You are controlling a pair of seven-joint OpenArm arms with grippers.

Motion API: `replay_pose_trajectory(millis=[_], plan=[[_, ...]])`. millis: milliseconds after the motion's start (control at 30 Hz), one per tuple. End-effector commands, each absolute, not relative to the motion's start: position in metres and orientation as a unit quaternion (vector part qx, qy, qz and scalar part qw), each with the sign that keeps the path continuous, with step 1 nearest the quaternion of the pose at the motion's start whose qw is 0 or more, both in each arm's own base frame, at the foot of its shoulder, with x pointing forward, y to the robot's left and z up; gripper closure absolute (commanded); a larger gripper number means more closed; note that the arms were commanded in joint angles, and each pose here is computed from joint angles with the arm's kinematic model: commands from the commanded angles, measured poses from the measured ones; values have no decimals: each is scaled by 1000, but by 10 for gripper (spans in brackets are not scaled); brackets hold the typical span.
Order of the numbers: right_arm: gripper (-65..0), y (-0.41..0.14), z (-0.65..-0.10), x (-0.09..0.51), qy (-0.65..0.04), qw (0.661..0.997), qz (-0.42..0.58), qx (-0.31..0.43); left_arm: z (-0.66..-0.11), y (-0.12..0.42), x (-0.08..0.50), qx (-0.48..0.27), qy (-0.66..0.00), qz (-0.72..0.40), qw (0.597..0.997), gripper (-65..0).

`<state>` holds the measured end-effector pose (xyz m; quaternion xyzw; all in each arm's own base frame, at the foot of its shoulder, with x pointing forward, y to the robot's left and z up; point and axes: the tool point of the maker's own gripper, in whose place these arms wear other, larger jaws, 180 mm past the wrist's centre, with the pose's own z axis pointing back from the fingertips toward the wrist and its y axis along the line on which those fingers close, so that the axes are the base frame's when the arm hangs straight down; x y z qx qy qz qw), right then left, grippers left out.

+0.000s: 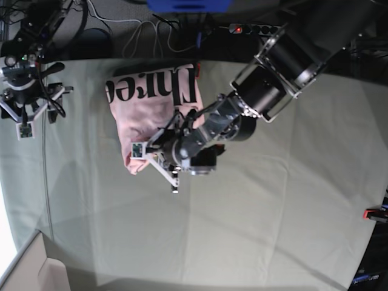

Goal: Layout the t-shirt on the table in an organized manner, then fold the t-shirt properly

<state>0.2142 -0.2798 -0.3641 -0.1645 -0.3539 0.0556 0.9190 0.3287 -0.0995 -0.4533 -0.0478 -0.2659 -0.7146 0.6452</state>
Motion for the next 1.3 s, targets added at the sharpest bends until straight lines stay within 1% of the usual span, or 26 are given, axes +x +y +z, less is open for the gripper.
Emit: replay_pose_trajectory(millis=[0, 200, 300, 367, 467, 533, 633, 733, 867, 967, 1033, 1100, 1167, 1267], plan=[[-419, -281, -351, 221, -376, 909, 60, -170, -434, -117, 339, -52, -296, -714, 633, -142], [-419, -280, -342, 223, -383, 904, 64, -179, -430, -120, 341, -49, -299, -715, 630, -247], [-419, -281, -339, 224, -386, 902, 64, -181, -421, -122, 344, -45, -314, -715, 623, -310], [-419, -281, -338, 224, -387, 902, 65, -182, -406, -127, 349, -44, -335, -712, 615, -370], [-419, -281, -337, 224, -387, 901, 64, -183, -376, -115, 373, -38, -382, -674, 631, -448], [-419, -281, -338, 223, -386, 902, 64, -183, -358, -107, 387, -37, -409, -646, 644, -474], [-419, -281, -342, 216, -378, 905, 68, -182, -323, -89, 408, -28, -459, -595, 659, -480], [-417, -281, -345, 211, -372, 907, 68, -182, -309, -45, 420, -9, -486, -544, 684, -481], [-417, -282, -349, 203, -362, 911, 70, -182, -305, 7, 419, 21, -499, -497, 710, -481], [-414, -282, -355, 193, -350, 916, 72, -181, -307, 72, 414, 60, -497, -447, 741, -481], [-383, -291, -359, 178, -333, 922, 65, -189, -314, 128, 403, 90, -489, -394, 773, -480], [-320, -298, -362, 164, -317, 926, 54, -196, -323, 179, 387, 116, -475, -340, 803, -474], [-221, -298, -370, 146, -298, 934, 40, -194, -335, 230, 364, 140, -455, -281, 833, -428], [-68, -303, -378, 119, -268, 943, 28, -197, -352, 281, 325, 167, -424, -216, 864, -318]])
